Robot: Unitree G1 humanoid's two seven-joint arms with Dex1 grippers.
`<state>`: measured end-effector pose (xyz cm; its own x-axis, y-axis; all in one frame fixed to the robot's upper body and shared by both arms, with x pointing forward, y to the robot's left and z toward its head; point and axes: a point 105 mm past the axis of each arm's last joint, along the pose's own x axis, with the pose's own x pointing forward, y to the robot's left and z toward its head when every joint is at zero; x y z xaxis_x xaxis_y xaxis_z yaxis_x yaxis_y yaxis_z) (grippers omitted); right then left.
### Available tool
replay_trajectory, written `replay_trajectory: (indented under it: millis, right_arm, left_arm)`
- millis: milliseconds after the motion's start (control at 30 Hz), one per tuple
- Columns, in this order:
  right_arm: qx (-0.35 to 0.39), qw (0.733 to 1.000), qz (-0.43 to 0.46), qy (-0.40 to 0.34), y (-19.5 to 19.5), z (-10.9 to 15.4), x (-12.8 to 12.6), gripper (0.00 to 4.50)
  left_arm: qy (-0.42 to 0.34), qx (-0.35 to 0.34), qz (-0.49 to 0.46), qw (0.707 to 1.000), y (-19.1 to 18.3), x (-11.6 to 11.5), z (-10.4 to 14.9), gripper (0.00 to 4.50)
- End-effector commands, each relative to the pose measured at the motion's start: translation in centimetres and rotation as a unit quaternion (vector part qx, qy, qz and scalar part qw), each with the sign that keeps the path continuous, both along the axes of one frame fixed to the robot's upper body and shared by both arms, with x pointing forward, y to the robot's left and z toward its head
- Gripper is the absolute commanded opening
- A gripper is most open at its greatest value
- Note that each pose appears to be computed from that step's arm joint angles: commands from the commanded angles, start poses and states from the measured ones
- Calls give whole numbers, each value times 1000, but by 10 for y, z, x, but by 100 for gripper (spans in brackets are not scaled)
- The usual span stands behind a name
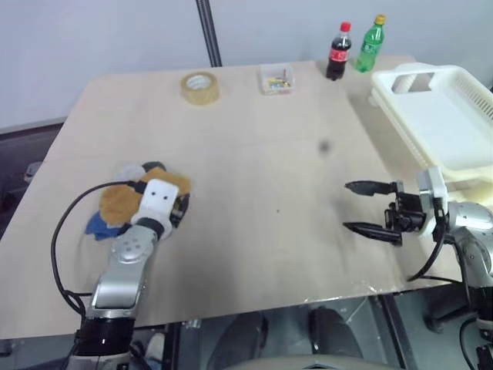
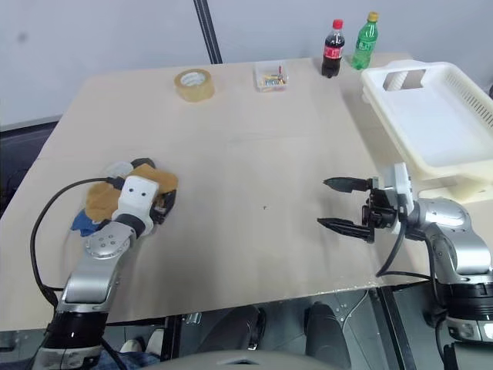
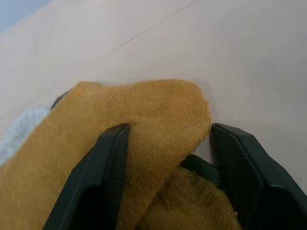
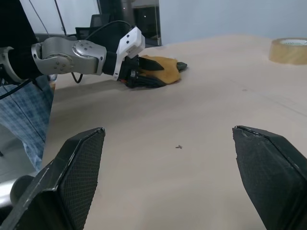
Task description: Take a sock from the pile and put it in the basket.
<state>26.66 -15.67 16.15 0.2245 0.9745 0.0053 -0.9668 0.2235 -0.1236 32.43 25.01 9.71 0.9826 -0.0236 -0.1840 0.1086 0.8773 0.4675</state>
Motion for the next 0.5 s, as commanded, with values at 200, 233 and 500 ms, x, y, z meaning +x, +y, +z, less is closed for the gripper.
replay_trajectory:
  millis: [200, 233, 500]
  right_arm:
    - [2, 1000, 5, -20, 4, 6, -5, 450]
    - [2, 1000, 5, -19, 3, 6, -5, 450]
    - [-2, 1000, 3, -16, 3, 4, -6, 450]
  left_arm:
    - [-16, 39, -14, 999, -1, 1, 10, 22]
    - [-17, 39, -14, 999, -1, 0, 11, 4]
    - [-20, 30, -6, 999, 2, -6, 13, 4]
